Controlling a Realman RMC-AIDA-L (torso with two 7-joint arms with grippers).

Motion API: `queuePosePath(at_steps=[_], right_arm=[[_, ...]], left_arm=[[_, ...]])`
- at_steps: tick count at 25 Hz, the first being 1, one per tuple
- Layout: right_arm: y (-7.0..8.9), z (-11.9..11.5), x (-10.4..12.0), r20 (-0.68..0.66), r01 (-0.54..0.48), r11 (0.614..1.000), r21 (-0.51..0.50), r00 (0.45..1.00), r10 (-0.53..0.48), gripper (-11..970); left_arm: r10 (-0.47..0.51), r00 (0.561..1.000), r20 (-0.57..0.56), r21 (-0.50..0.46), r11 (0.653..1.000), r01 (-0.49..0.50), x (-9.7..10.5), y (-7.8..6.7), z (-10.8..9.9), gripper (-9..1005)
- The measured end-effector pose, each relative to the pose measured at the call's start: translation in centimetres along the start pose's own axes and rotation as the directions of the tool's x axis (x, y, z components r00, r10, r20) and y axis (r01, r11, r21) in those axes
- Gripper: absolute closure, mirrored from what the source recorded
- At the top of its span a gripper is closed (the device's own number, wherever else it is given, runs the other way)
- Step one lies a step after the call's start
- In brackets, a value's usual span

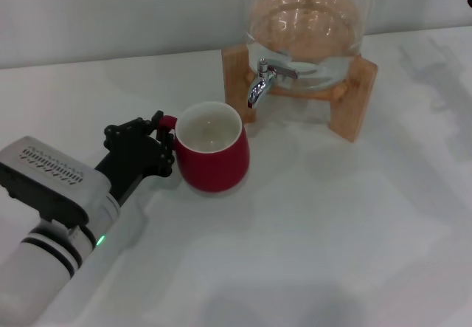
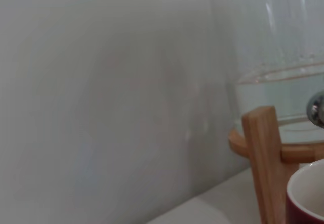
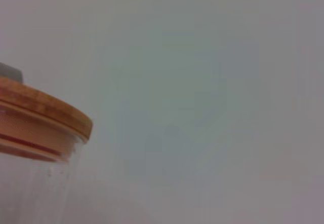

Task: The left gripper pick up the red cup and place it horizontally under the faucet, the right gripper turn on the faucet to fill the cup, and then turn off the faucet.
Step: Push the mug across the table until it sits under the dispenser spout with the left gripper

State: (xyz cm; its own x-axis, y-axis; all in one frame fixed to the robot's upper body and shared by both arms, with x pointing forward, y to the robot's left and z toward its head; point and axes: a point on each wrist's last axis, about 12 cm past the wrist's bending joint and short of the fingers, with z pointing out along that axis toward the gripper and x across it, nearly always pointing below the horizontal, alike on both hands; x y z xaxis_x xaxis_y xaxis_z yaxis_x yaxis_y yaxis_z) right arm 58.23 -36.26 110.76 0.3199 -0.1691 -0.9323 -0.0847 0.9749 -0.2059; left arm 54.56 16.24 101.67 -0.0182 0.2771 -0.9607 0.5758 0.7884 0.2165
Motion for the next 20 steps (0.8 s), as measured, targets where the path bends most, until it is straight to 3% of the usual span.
queuePosePath(at_steps=[8,20], right_arm=[[0.4,0.0,0.1,-0.004,0.004,1.0,-0.027,1.0,-0.004,310],[0.6,-0.1,0.0,0.001,0.007,0.999,-0.043,1.0,-0.007,311]], left_arm=[[-0.013,0.999,-0.033,0.025,1.0,0.014,-0.4,-0.6,0.9,891],[-0.022,0.997,-0.076,0.019,1.0,0.023,-0.7,-0.3,1.9,892]])
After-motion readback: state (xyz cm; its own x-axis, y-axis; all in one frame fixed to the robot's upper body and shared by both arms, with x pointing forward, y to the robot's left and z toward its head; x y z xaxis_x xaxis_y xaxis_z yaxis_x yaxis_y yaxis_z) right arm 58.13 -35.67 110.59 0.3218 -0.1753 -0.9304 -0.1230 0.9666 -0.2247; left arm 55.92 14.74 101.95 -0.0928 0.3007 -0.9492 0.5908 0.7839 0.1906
